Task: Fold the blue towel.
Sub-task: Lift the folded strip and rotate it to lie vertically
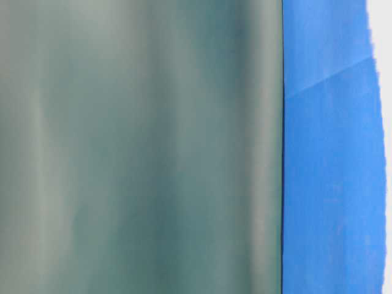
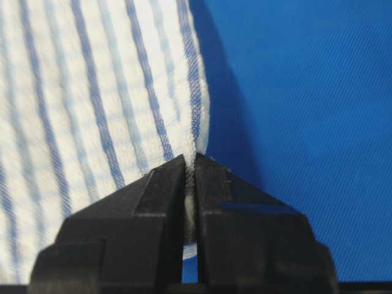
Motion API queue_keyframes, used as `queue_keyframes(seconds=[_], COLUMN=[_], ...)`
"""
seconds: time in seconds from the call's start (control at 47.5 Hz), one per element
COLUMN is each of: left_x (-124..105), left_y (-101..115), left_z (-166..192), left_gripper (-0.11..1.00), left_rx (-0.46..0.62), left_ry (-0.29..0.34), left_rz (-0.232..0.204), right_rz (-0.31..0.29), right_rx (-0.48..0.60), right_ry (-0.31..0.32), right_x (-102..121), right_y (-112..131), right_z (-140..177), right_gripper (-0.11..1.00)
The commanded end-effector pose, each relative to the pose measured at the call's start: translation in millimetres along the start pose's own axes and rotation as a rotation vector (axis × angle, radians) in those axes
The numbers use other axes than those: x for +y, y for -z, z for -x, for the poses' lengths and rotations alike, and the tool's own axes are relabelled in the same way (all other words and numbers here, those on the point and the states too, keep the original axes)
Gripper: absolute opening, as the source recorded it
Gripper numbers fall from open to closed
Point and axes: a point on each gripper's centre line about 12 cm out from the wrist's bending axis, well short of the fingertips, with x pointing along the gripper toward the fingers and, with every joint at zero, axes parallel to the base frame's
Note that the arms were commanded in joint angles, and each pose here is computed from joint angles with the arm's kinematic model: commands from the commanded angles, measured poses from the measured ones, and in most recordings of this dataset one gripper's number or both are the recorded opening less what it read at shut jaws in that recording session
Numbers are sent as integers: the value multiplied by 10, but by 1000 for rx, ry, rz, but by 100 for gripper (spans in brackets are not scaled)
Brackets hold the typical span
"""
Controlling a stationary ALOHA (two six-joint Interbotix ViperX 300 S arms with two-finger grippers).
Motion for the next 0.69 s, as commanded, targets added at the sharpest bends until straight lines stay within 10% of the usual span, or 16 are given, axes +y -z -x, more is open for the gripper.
queue_keyframes(seconds=[0.0, 0.674], left_x=[-49, -406], left_y=[-217, -688], left_z=[137, 789], left_gripper=[2, 2], left_rx=[-59, -247], left_ry=[13, 119], left_rz=[-6, -41], right_rz=[-17, -46], right_rx=[-66, -266], right_ry=[-29, -130], right_x=[37, -49], right_y=[-156, -716], right_z=[107, 724], right_gripper=[-4, -4])
